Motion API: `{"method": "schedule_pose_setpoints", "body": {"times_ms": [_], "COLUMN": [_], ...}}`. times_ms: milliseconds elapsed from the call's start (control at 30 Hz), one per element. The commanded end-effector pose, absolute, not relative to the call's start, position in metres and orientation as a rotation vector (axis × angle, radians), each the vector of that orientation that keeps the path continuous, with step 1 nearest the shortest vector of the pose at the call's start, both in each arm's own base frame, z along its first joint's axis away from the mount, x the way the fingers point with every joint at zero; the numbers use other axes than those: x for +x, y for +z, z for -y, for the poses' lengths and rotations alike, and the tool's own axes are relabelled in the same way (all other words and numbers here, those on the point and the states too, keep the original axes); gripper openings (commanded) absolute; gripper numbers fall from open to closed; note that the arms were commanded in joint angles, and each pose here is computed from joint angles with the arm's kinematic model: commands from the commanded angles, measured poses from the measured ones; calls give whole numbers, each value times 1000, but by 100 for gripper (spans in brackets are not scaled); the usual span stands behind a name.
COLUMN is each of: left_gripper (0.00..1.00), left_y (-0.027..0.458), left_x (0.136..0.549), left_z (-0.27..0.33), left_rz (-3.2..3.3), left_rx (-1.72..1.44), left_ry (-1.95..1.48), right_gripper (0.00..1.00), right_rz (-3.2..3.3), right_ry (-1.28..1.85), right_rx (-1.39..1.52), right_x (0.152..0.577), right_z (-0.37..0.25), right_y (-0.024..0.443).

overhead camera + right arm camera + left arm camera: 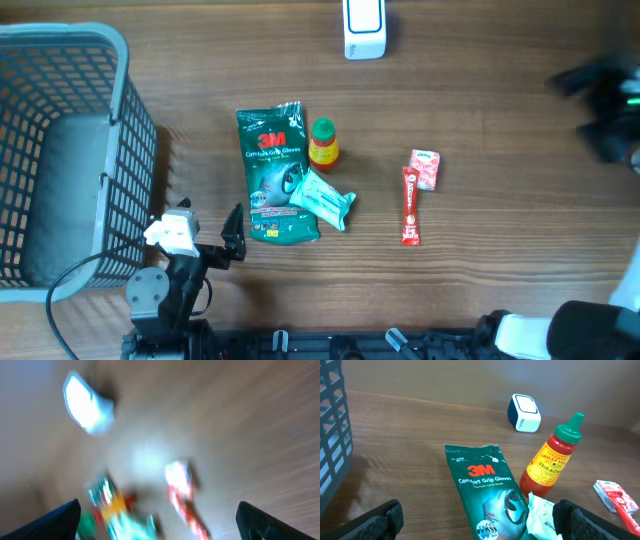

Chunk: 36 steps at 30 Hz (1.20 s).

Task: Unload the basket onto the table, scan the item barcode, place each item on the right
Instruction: 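Reach the right gripper back and grasp the red Nescafe sachet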

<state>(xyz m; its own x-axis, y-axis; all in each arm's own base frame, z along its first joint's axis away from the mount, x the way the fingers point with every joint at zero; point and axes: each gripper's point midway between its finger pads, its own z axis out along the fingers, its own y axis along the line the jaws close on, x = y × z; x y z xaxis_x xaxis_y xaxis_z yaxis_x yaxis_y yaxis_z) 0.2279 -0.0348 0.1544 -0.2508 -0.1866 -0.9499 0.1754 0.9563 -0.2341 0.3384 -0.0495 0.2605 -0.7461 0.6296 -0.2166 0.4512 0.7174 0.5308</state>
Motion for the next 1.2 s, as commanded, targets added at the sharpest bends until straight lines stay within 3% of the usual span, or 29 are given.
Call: {"method": "schedule_pose_setpoints", "body": {"times_ms": [0,100,200,300,533,567,600,667,967,1167], "left_gripper": [100,100,100,100,100,100,100,100,100,100], "left_y": [154,154,154,154,154,154,154,154,154,154], "left_x": [227,227,227,227,227,227,227,227,227,227], "left_z": [38,38,38,38,38,38,38,38,38,38], "left_rz": [-1789,-1789,-1789,-1789,-1789,-1789,-1789,-1789,-1789,-1789], "left_rx": [0,0,0,0,0,0,0,0,0,0], "left_ry": [-359,-359,-359,-359,-359,-359,-359,-359,-359,-359], "right_gripper": [100,100,100,100,100,98,84,73,72,39], "right_rz": [-2845,-2902,-2928,-2912,-2839,-2854,-2881,-2921,-2963,-2969], "right_ry": [249,-22,1,-21,-403,-435,-473,-560,-660,-765], "right_rx": [614,614,308,231,148,180,199,244,220,270], "right_x": [316,303,302,297,307,304,300,289,272,252], "right_z": [7,-32,-89,-117,-108,-106,-103,-98,-105,-82], "right_y": [203,159,118,91,52,44,32,15,-6,-19]}}
